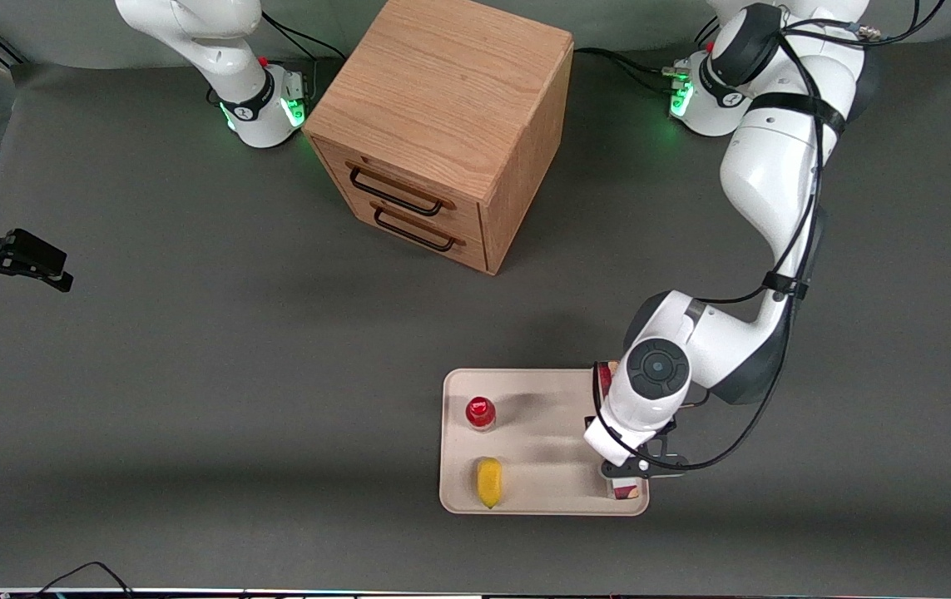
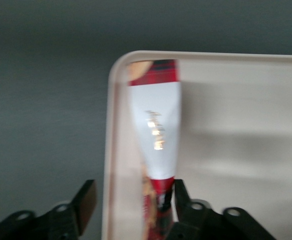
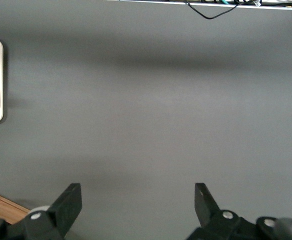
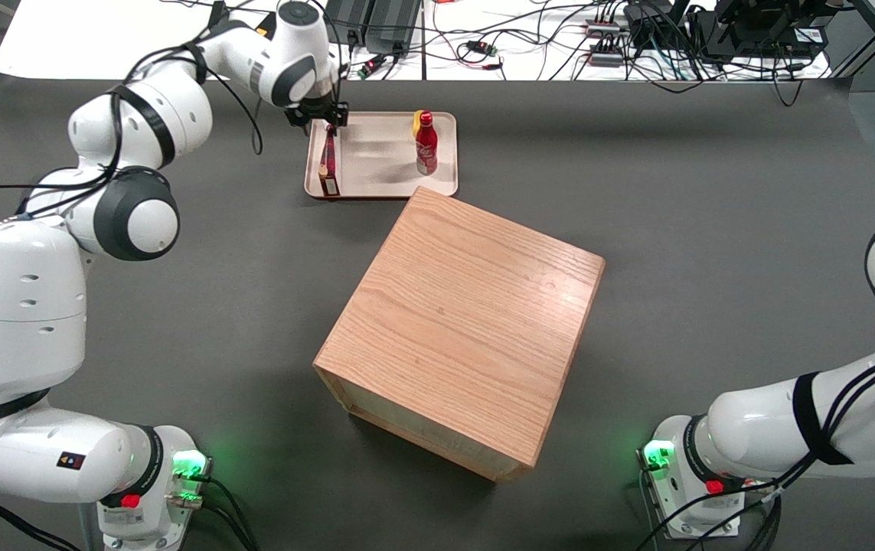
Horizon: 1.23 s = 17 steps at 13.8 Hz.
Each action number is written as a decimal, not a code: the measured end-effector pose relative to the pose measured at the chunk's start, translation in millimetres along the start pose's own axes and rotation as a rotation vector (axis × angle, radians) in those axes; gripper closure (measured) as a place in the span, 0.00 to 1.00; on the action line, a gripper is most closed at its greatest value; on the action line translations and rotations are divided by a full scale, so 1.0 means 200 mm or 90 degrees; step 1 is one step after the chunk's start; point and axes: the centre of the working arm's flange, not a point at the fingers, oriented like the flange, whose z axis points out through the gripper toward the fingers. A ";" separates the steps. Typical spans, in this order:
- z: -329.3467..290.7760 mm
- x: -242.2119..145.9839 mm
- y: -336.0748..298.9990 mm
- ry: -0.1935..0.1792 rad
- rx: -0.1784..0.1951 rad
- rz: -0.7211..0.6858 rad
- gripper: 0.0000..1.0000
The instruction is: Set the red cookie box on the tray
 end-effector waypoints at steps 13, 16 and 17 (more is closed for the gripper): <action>-1.18 -0.24 -1.36 -0.063 -0.036 -0.011 0.00; -1.42 -0.42 -1.56 -0.064 -0.022 -0.013 0.00; -1.49 -0.46 -1.59 -0.062 -0.021 -0.011 0.00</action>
